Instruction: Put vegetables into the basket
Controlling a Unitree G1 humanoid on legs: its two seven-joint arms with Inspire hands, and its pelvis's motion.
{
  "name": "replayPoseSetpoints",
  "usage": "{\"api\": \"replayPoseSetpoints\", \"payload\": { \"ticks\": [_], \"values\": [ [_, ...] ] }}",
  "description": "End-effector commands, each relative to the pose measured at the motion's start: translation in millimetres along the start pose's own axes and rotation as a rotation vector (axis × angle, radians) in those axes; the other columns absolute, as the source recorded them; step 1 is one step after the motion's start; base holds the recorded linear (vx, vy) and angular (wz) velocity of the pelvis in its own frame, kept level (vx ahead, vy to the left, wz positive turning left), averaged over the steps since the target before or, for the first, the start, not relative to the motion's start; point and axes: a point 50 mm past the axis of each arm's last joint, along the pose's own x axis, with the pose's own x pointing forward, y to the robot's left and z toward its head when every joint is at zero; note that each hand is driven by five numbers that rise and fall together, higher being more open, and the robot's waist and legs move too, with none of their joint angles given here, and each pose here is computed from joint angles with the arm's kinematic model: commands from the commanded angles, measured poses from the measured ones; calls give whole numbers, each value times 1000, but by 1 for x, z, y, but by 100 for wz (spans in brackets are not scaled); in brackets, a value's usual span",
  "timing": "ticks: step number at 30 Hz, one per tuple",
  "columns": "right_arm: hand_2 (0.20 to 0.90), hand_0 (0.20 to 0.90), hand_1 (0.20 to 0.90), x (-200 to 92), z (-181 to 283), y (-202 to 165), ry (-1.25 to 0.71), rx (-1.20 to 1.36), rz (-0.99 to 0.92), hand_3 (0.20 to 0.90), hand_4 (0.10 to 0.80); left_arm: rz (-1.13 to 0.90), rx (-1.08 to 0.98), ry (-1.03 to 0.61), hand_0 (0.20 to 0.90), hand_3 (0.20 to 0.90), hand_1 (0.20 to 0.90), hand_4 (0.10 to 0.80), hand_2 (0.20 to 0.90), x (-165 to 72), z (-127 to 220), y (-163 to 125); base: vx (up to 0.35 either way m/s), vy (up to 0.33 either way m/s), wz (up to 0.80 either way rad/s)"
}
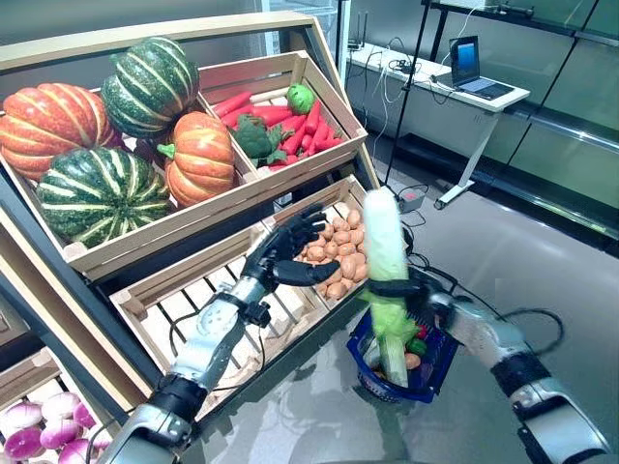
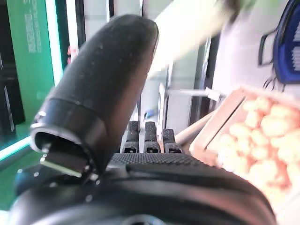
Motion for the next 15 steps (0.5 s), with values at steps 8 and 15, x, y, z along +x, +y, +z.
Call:
{"api": "replayPoseSetpoints", "payload": {
  "ticks": [8,15],
  "values": [
    [300,300,300,-30,46,-82,-279,182,-378,300,400,62,40,-129,900,900,900,800,900,-7,26,22,18,-72,-3],
    [300,300,300,-36,35,-109,-231,234,-578,300,400,13,88,-165,900,900,900,800,900,-3,36,13,-144,-62,7]
  ]
}}
